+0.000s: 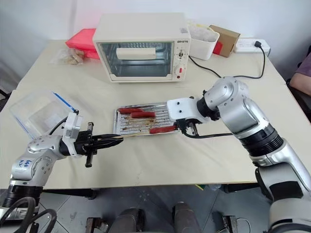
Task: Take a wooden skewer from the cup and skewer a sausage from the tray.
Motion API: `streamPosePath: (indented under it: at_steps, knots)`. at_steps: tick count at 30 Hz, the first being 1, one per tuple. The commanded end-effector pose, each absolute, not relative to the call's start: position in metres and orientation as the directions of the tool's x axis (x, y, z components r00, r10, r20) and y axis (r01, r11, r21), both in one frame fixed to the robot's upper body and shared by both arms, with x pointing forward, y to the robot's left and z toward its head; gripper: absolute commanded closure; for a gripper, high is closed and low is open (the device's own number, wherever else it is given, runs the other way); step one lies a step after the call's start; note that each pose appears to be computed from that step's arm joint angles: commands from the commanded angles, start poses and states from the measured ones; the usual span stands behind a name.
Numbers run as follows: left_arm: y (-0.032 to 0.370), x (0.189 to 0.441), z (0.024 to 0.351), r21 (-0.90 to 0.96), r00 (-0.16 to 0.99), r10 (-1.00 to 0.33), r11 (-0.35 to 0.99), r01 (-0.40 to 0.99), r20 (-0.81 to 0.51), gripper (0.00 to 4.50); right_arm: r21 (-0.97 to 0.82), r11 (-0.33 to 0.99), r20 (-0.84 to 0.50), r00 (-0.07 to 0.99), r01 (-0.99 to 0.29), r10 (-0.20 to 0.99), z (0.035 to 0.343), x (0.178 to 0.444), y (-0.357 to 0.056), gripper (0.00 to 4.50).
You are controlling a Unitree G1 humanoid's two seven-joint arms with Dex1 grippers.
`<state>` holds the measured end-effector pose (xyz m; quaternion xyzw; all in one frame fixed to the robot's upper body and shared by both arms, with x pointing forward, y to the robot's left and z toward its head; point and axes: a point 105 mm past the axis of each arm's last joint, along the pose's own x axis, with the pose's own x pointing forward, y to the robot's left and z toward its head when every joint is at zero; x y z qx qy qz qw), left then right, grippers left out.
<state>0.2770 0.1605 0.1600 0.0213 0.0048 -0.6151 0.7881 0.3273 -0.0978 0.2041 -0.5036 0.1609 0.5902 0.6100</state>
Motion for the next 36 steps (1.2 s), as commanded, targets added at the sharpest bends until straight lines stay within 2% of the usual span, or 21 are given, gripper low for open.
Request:
streamPosePath:
  at_steps: [1,36]
  knots:
    - [0.163,0.278,0.161,0.049,0.256,-0.966,0.254,0.966,-0.033,4.37,-0.437,-0.220,-0.787,0.253,-0.872,0.562,0.211,0.323,-0.098,4.48]
    - [0.155,0.280,0.149,0.019,0.264,-0.965,0.263,0.964,-0.002,4.37,-0.420,-0.243,-0.788,0.219,-0.874,0.576,0.207,0.316,-0.083,4.48]
